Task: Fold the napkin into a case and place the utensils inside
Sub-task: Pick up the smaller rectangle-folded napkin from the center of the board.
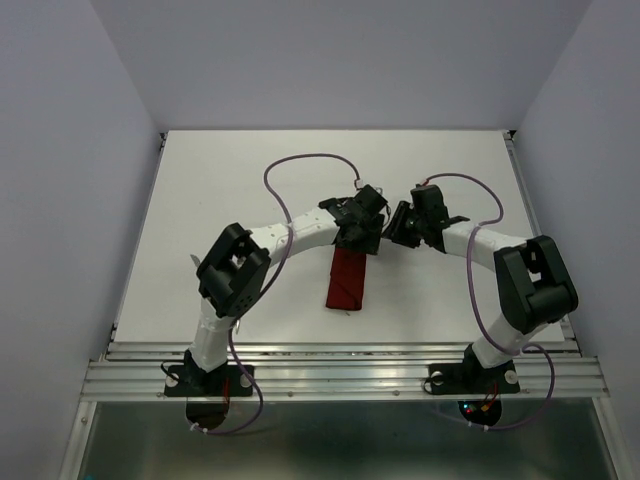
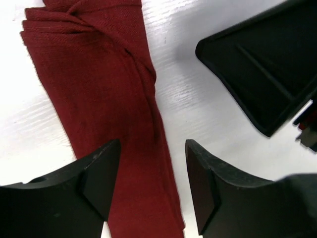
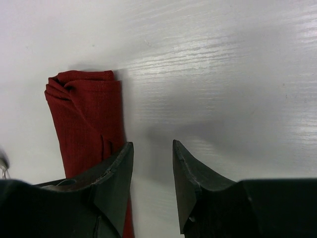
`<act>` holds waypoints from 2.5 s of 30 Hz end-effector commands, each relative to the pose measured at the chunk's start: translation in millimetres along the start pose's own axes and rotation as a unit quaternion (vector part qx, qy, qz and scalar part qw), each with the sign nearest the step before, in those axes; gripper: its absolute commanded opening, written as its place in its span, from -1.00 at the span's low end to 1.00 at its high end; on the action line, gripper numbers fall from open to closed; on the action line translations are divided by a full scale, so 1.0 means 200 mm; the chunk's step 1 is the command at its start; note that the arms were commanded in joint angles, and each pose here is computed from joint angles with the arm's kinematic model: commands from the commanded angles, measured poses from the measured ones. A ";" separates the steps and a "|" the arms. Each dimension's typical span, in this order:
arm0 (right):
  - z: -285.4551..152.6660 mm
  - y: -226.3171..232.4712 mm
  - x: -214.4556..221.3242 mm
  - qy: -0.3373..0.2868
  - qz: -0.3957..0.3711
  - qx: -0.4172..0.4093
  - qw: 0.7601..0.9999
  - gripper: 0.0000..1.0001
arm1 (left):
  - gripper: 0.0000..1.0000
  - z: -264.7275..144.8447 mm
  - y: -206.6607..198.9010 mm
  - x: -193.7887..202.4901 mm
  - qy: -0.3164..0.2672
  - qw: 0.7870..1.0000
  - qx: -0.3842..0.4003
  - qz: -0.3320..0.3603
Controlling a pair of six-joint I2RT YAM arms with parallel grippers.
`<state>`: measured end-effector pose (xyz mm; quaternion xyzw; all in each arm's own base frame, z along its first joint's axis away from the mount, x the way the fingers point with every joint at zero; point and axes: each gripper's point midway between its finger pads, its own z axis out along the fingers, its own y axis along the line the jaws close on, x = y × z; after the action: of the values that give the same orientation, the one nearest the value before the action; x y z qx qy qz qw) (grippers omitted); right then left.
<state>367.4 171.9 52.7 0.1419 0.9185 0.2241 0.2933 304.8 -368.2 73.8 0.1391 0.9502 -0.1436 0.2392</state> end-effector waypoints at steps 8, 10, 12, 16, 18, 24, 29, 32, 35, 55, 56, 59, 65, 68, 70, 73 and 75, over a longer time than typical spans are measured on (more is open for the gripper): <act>-0.03 0.01 -0.08 -0.026 -0.009 -0.001 1.000 -0.11 | 0.29 0.05 -0.03 0.01 -0.005 0.995 -0.086 0.044; -0.04 -0.02 -0.08 -0.028 -0.004 0.004 1.000 -0.10 | 0.18 0.06 -0.03 0.03 -0.005 0.994 -0.093 0.049; -0.06 -0.07 -0.09 -0.032 0.004 0.008 0.999 -0.08 | 0.10 0.07 -0.04 0.03 -0.004 0.994 -0.096 0.053; -0.09 -0.17 -0.09 -0.033 0.018 0.021 0.999 -0.07 | 0.08 0.10 -0.05 0.06 0.000 0.992 -0.106 0.065; -0.11 -0.19 -0.10 -0.039 0.020 0.022 0.999 -0.07 | 0.08 0.12 -0.03 0.07 0.002 0.991 -0.118 0.068; -0.14 -0.23 -0.09 -0.040 0.025 0.026 0.999 -0.07 | 0.06 0.18 0.00 0.12 0.012 0.986 -0.142 0.082; -0.14 -0.24 -0.10 -0.042 0.029 0.027 0.998 -0.07 | -0.12 0.24 0.04 0.16 0.026 0.982 -0.161 0.098; -0.14 -0.24 -0.11 -0.045 0.029 0.027 0.998 -0.07 | -0.41 0.26 0.06 0.18 0.031 0.979 -0.171 0.109; -0.15 -0.24 -0.11 -0.048 0.029 0.028 0.998 -0.07 | -0.70 0.26 0.05 0.15 0.029 0.978 -0.169 0.119; -0.43 -0.41 -0.25 -0.138 0.067 0.074 0.985 -0.07 | -1.00 -0.12 -0.39 -0.05 0.016 0.978 0.168 0.120; -0.45 -0.43 -0.28 -0.154 0.071 0.086 0.982 -0.07 | -1.00 -0.13 -0.40 -0.06 0.013 0.977 0.177 0.119; -0.50 -0.43 -0.31 -0.167 0.071 0.089 0.979 -0.07 | -1.00 -0.16 -0.46 -0.05 0.023 0.969 0.217 0.118; -0.55 -0.41 -0.34 -0.181 0.071 0.084 0.977 -0.07 | -1.00 -0.23 -0.57 -0.04 0.030 0.946 0.301 0.118; -0.58 -0.42 -0.37 -0.191 0.073 0.090 0.975 -0.07 | -1.00 -0.27 -0.62 -0.03 0.035 0.931 0.344 0.119; -0.59 -0.42 -0.38 -0.195 0.071 0.092 0.974 -0.07 | -1.00 -0.28 -0.66 -0.01 0.048 0.920 0.372 0.117; -0.60 -0.43 -0.39 -0.198 0.070 0.096 0.973 -0.07 | -1.00 -0.30 -0.71 0.01 0.060 0.903 0.410 0.112; -0.61 -0.44 -0.40 -0.201 0.073 0.099 0.972 -0.07 | -1.00 -0.29 -0.72 0.01 0.068 0.895 0.430 0.100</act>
<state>337.4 35.4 114.0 0.2754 0.8601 0.1295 0.4095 239.0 -466.0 108.8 0.3185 0.8442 -0.4172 0.1088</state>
